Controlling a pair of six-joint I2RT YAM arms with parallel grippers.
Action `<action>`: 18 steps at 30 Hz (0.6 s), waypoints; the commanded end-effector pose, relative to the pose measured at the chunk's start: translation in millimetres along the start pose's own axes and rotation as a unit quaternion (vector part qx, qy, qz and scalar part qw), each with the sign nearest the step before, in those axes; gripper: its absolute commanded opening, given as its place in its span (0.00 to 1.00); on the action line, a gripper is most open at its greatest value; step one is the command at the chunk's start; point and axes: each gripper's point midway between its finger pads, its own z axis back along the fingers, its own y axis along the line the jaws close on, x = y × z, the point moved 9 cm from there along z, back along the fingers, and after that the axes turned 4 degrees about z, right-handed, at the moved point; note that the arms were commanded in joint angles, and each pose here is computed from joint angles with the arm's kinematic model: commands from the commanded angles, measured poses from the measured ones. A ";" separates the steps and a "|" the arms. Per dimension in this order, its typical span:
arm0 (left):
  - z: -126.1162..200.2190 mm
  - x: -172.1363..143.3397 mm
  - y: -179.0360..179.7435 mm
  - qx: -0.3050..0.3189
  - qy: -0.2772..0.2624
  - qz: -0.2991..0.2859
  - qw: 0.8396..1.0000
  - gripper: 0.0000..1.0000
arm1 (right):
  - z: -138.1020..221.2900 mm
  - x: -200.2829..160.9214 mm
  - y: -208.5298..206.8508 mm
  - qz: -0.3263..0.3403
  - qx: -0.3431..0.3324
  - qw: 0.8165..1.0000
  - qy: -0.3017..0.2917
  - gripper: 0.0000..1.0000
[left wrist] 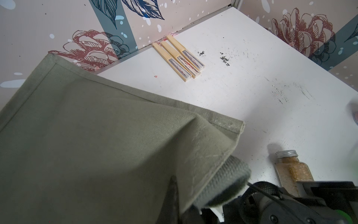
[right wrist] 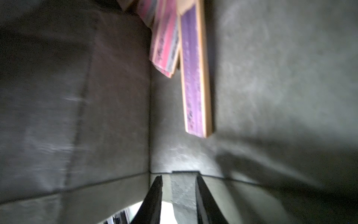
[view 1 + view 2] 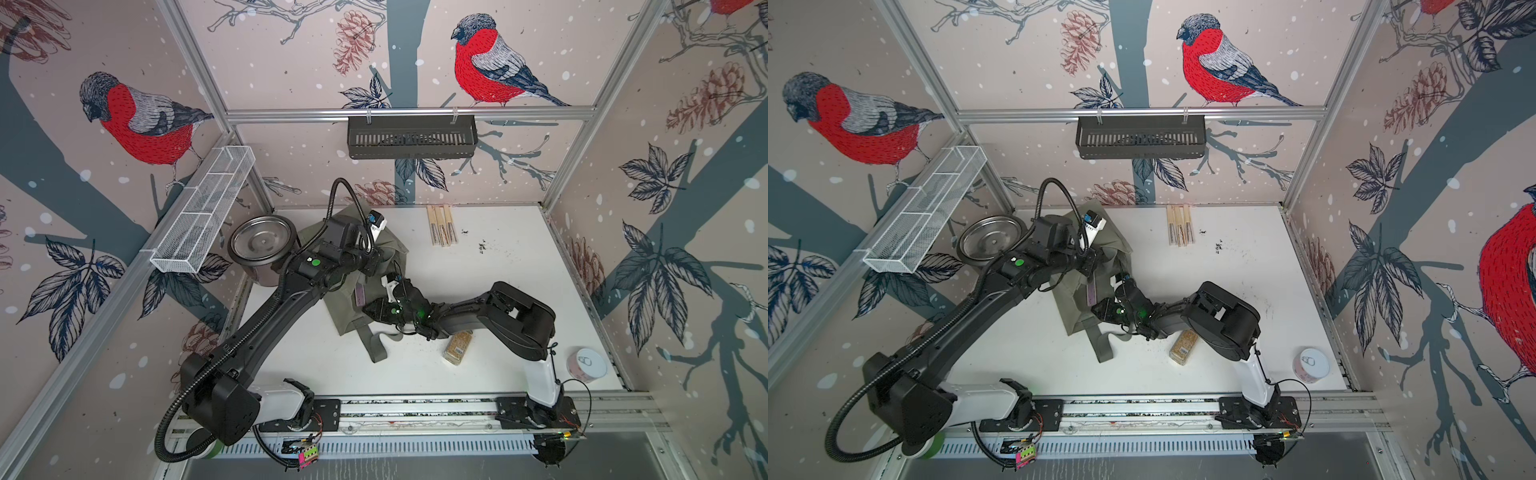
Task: Take out the folding fans from the tote bags
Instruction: Pick up the folding fan from the canvas bag.
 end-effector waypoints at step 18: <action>1.5 8.0 -2.8 -0.008 -0.021 -0.006 1.000 0.00 | -62.0 41.9 -24.9 -0.021 -0.030 0.998 -0.049 0.45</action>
